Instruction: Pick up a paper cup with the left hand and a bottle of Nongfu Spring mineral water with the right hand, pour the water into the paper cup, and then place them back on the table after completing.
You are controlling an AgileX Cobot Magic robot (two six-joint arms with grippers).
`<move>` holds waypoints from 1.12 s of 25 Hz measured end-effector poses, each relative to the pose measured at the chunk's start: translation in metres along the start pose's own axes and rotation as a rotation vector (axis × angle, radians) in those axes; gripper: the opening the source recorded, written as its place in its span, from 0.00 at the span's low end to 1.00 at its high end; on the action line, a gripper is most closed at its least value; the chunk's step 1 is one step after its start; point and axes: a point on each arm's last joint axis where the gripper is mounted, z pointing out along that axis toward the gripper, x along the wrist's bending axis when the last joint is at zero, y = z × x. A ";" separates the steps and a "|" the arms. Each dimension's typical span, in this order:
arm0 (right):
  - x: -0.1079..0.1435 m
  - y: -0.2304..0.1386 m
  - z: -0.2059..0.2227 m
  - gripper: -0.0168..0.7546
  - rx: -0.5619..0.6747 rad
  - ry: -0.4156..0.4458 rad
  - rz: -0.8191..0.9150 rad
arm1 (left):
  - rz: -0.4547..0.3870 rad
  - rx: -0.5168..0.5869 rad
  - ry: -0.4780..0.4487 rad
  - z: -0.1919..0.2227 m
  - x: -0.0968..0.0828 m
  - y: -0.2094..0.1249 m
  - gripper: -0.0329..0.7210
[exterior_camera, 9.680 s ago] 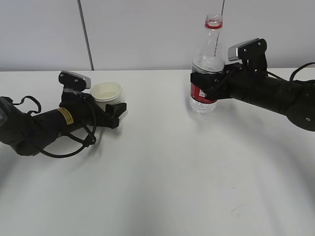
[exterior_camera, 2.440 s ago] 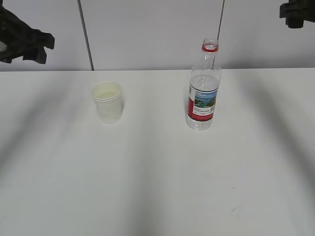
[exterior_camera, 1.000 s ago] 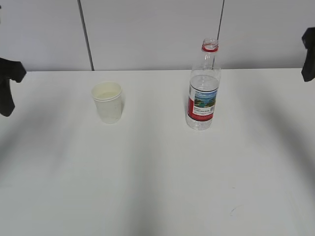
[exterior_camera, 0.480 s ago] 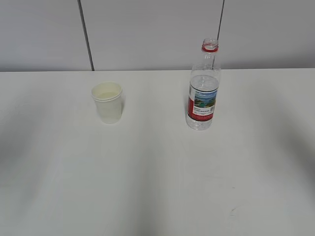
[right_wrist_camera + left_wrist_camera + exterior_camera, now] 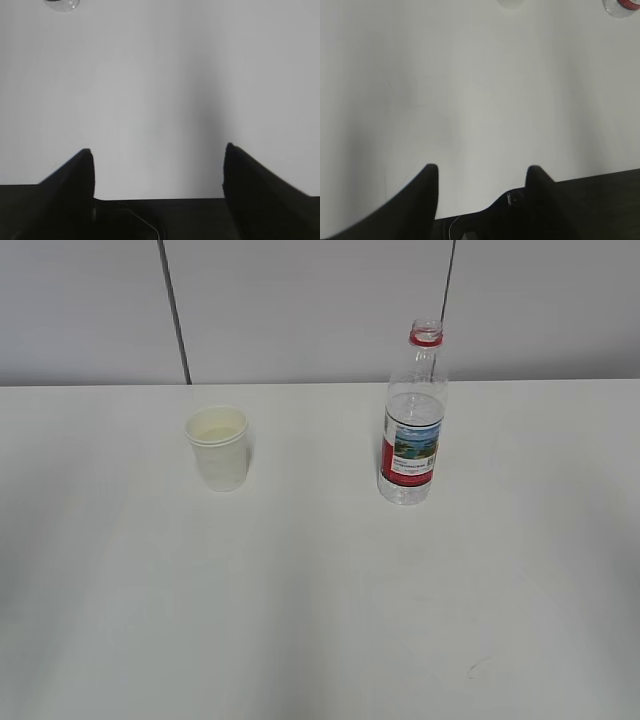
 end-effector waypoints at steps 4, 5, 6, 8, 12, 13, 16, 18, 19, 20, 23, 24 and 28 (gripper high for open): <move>-0.003 -0.024 -0.015 0.78 -0.090 0.008 0.006 | 0.016 -0.023 -0.004 -0.004 0.006 -0.026 0.51; -0.004 -0.032 -0.019 0.78 -0.115 0.010 0.007 | 0.019 -0.032 -0.005 -0.006 0.008 -0.034 0.51; -0.005 -0.037 -0.021 0.78 -0.134 0.011 0.008 | 0.025 -0.049 -0.006 -0.008 0.010 -0.042 0.51; -0.006 -0.048 -0.025 0.78 -0.168 0.013 -0.001 | 0.033 -0.089 -0.003 -0.013 0.014 -0.058 0.51; -0.008 -0.070 -0.030 0.78 -0.237 0.017 -0.012 | 0.038 -0.191 -0.013 -0.023 0.023 -0.093 0.51; -0.009 -0.075 -0.031 0.78 -0.255 0.018 -0.013 | 0.038 -0.219 -0.019 -0.025 0.024 -0.101 0.50; -0.010 -0.090 -0.033 0.78 -0.306 0.019 -0.028 | 0.039 -0.302 -0.036 -0.032 0.029 -0.123 0.50; -0.011 -0.100 -0.033 0.78 -0.339 0.020 -0.035 | 0.039 -0.355 -0.055 -0.037 0.031 -0.137 0.50; -0.012 -0.105 -0.034 0.78 -0.362 0.021 -0.035 | 0.039 -0.377 -0.067 -0.039 0.032 -0.142 0.50; -0.012 -0.111 -0.035 0.78 -0.382 0.022 -0.035 | 0.038 -0.401 -0.083 -0.041 0.032 -0.147 0.50; -0.012 -0.123 -0.034 0.78 -0.421 0.041 -0.034 | 0.046 -0.451 -0.108 -0.046 0.033 -0.158 0.50; -0.011 -0.124 -0.033 0.78 -0.420 0.047 -0.035 | 0.060 -0.459 -0.106 -0.047 0.033 -0.159 0.50; -0.010 -0.125 -0.028 0.78 -0.402 0.049 -0.068 | 0.142 -0.455 -0.089 -0.042 0.033 -0.161 0.50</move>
